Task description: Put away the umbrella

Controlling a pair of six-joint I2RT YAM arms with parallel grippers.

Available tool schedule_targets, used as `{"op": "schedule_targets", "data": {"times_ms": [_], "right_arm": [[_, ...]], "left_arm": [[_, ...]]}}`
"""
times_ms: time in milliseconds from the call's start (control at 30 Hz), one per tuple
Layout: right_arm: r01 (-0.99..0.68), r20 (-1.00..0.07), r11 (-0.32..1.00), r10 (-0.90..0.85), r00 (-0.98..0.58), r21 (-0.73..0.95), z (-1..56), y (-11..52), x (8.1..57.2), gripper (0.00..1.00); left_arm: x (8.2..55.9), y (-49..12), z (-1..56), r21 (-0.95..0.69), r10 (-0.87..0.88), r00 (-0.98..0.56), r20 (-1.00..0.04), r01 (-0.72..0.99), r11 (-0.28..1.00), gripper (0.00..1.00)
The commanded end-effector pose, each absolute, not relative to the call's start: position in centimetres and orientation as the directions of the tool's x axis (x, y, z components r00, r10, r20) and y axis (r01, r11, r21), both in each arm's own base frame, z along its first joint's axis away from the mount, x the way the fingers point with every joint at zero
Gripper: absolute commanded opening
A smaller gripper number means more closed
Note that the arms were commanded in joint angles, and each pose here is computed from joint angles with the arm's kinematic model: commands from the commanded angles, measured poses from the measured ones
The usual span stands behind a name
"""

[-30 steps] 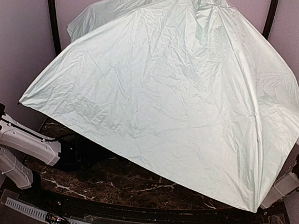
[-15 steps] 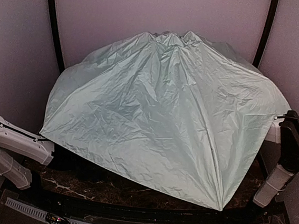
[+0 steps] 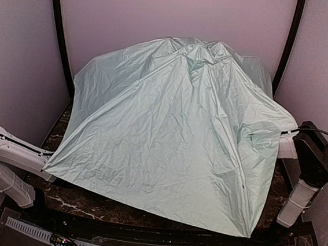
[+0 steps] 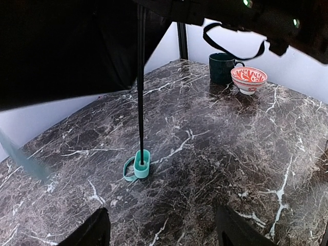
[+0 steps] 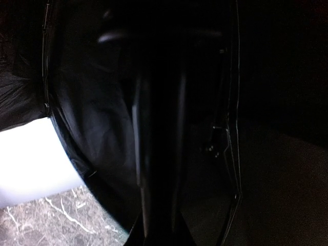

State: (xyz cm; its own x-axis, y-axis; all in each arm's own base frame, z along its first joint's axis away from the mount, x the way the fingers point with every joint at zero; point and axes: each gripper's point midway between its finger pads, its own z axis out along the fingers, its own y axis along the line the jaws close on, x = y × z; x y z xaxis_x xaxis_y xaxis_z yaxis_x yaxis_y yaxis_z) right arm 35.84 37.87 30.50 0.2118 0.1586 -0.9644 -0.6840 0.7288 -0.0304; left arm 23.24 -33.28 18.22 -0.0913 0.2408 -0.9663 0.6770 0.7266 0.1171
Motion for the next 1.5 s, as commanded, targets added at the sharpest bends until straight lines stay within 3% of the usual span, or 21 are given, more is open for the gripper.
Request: {"op": "schedule_targets", "data": {"times_ms": [0,167,400,633,867,1067,1267,1367,1467], "right_arm": [[-0.696,-0.968,0.715,-0.216,-0.131,-0.065,18.7,38.2,36.1,0.00],[-0.795,-0.982,0.606,-0.166,-0.086,-0.032,26.9,38.8,34.3,0.00],[-0.955,-0.998,0.297,-0.058,-0.003,-0.014,36.8,39.5,27.3,0.00],[-0.975,-0.975,0.190,0.209,-0.071,0.112,43.4,38.6,24.9,0.00],[-0.981,-0.925,0.027,0.339,-0.170,0.190,46.6,38.9,23.2,0.00],[-0.979,-0.913,-0.046,0.354,-0.201,0.198,47.4,39.2,21.9,0.00],[-0.975,-0.912,-0.043,0.347,-0.219,0.218,47.8,39.4,22.0,0.00],[-0.972,-0.914,0.044,0.352,-0.201,0.231,47.6,39.2,23.4,0.00],[-0.937,-0.911,0.214,0.370,-0.184,0.277,46.4,38.5,26.2,0.22]], "left_arm": [[23.0,-33.6,19.0,0.125,0.246,-0.080,-0.966,0.687,0.716,0.72],[23.1,-33.0,19.7,0.157,0.253,-0.047,-0.966,0.672,0.724,0.73],[22.1,-35.1,22.1,0.147,0.218,0.005,-0.976,0.752,0.642,0.88],[19.3,-38.5,27.3,0.067,0.054,0.047,-0.997,0.880,0.470,0.89],[20.7,-38.6,27.9,0.055,0.016,0.055,-0.998,0.843,0.535,0.88],[21.2,-39.1,27.4,0.053,0.015,0.053,-0.998,0.837,0.544,0.71],[20.2,-40.3,27.3,0.014,0.003,0.014,-1.000,0.879,0.477,0.02],[20.3,-40.3,27.0,-0.039,-0.018,-0.034,-0.999,0.875,0.483,0.00],[21.9,-39.4,26.7,-0.090,-0.048,-0.075,-0.996,0.812,0.577,0.00]]}}
